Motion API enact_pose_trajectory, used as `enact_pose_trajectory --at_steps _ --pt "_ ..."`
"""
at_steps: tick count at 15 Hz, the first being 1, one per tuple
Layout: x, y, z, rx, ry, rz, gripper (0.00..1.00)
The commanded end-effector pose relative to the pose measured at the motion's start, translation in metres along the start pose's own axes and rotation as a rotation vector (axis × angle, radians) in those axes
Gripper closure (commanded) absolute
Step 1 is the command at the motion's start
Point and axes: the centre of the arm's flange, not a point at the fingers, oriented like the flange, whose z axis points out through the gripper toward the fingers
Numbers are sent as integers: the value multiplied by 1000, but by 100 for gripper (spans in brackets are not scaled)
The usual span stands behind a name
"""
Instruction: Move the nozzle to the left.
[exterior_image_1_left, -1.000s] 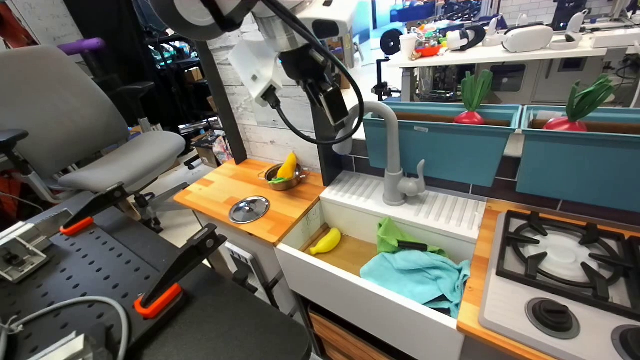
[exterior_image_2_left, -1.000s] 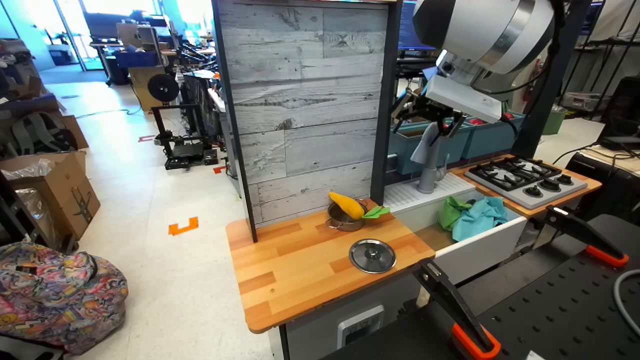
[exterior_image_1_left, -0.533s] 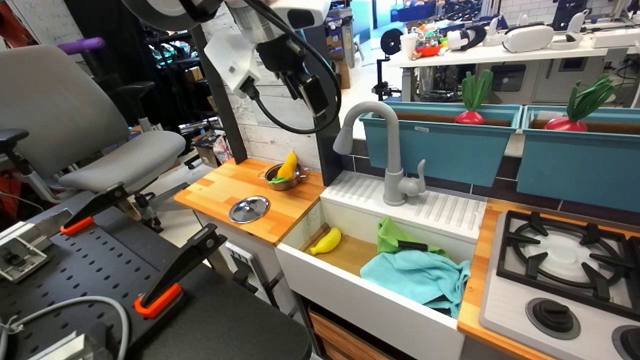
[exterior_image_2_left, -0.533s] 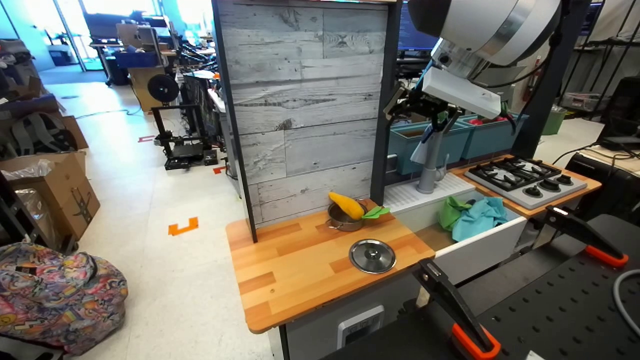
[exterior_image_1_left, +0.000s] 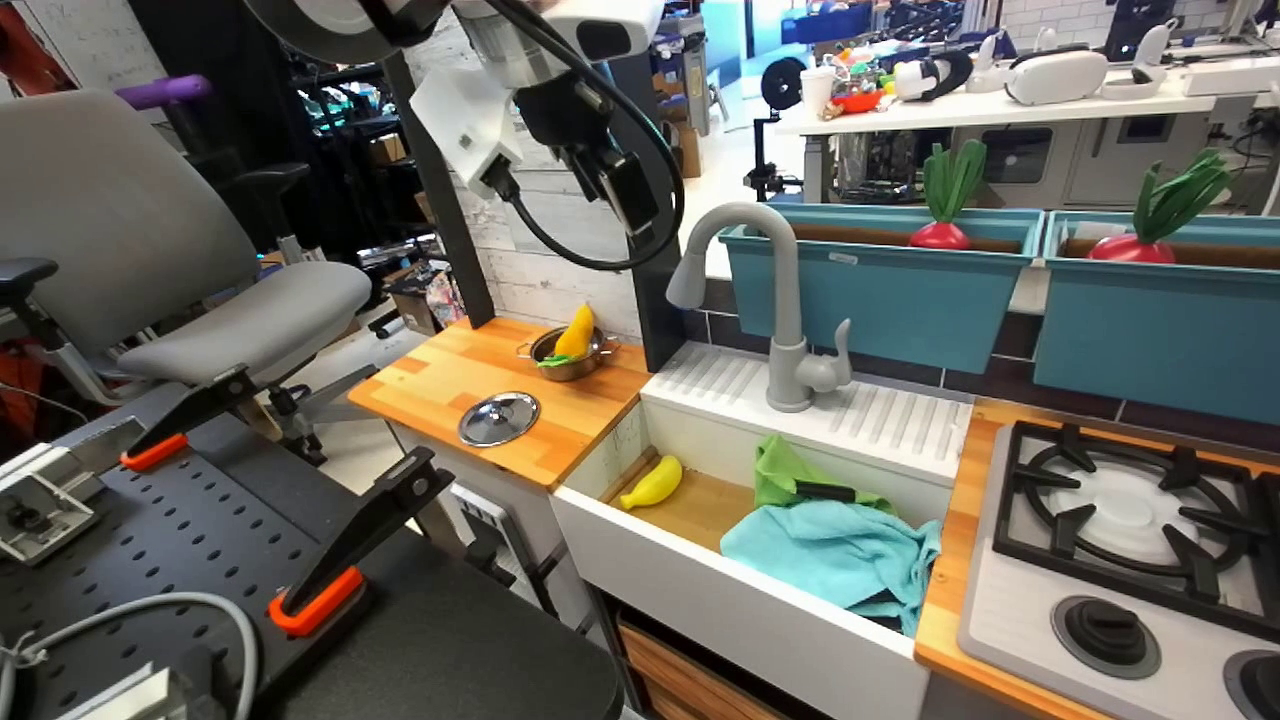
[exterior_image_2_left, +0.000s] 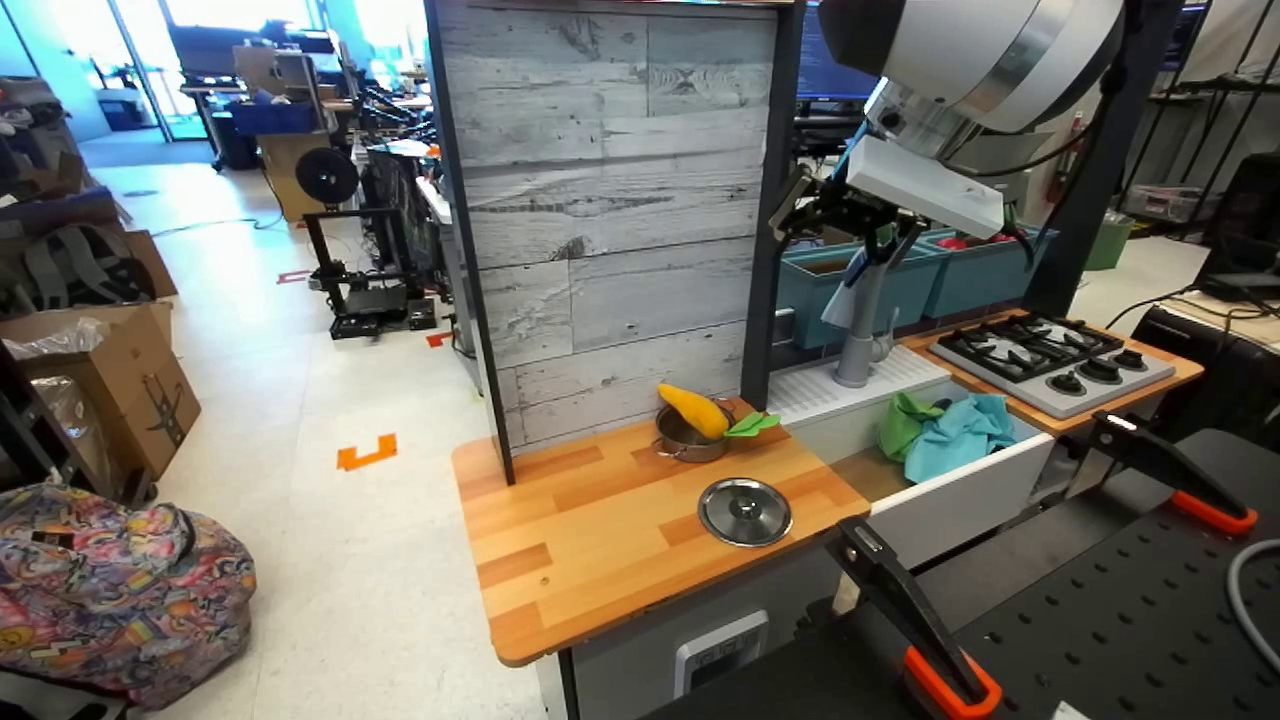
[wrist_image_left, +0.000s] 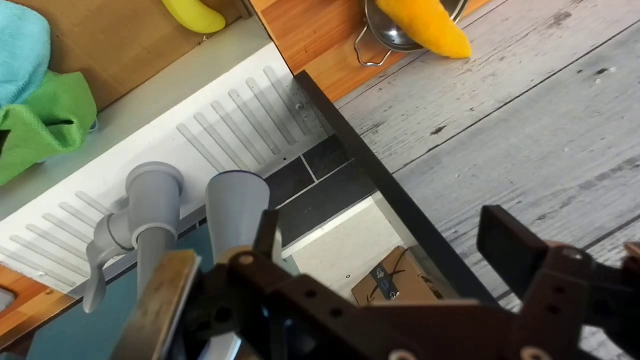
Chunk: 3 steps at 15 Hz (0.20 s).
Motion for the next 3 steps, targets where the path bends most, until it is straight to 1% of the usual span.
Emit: enact_pose_trajectory --at_steps 1,3 --pt "0 0 0 0 0 0 0" --pt "0 0 0 0 0 0 0"
